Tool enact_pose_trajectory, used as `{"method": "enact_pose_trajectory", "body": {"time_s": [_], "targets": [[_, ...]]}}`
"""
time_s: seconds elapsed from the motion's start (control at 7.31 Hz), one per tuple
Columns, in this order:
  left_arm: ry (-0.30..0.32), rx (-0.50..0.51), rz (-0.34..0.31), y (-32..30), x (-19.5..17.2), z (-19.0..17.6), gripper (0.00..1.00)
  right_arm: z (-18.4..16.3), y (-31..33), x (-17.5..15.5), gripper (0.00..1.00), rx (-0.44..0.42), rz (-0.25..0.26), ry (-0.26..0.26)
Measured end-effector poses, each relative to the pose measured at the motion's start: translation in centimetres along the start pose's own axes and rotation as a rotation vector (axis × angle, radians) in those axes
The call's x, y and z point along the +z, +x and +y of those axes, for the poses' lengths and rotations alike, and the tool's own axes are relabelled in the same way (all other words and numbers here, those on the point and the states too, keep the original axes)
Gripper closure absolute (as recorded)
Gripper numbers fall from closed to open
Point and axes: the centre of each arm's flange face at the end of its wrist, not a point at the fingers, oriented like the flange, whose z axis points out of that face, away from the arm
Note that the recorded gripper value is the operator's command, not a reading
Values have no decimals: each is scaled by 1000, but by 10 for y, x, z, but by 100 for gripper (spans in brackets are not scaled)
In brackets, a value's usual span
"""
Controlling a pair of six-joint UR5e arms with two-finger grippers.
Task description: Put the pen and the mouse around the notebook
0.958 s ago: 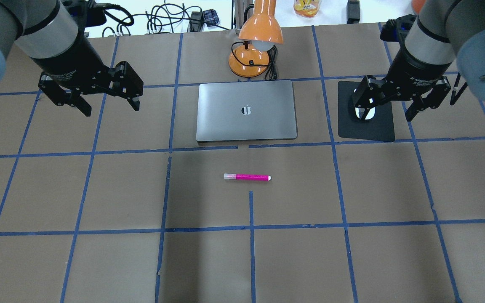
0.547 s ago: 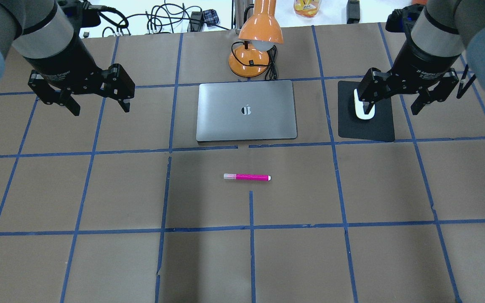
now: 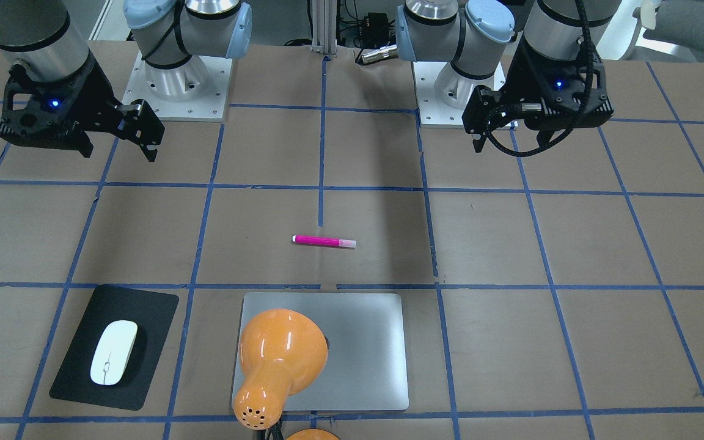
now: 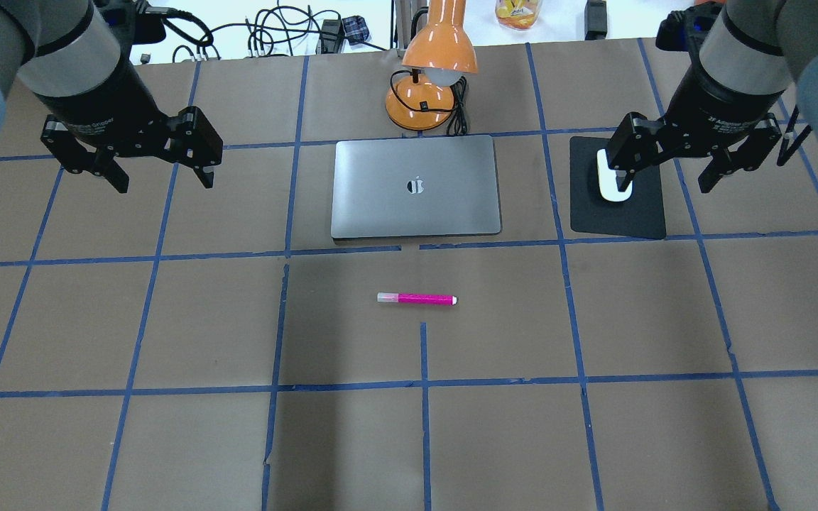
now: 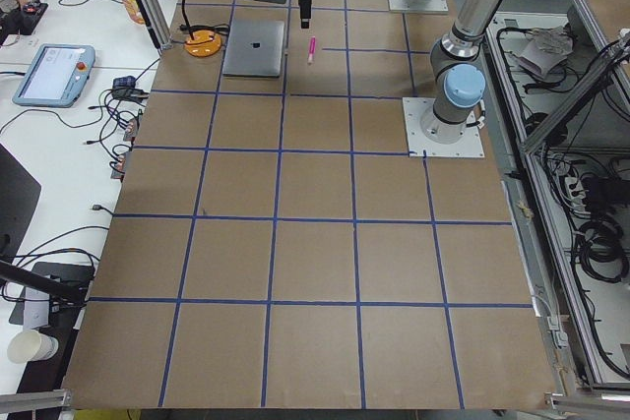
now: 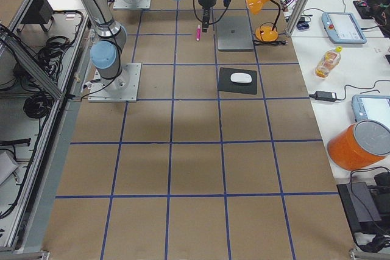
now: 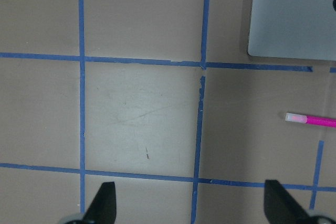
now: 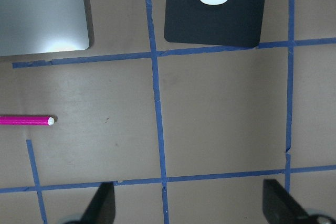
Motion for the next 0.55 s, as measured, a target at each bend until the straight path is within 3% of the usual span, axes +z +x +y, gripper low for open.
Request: {"method": "enact_pose_trajectory", "body": {"time_s": [0.55], "targets": [[-5,-8,9,1,4,-1,0,0,0,-1,0,1,-1,2]]}}
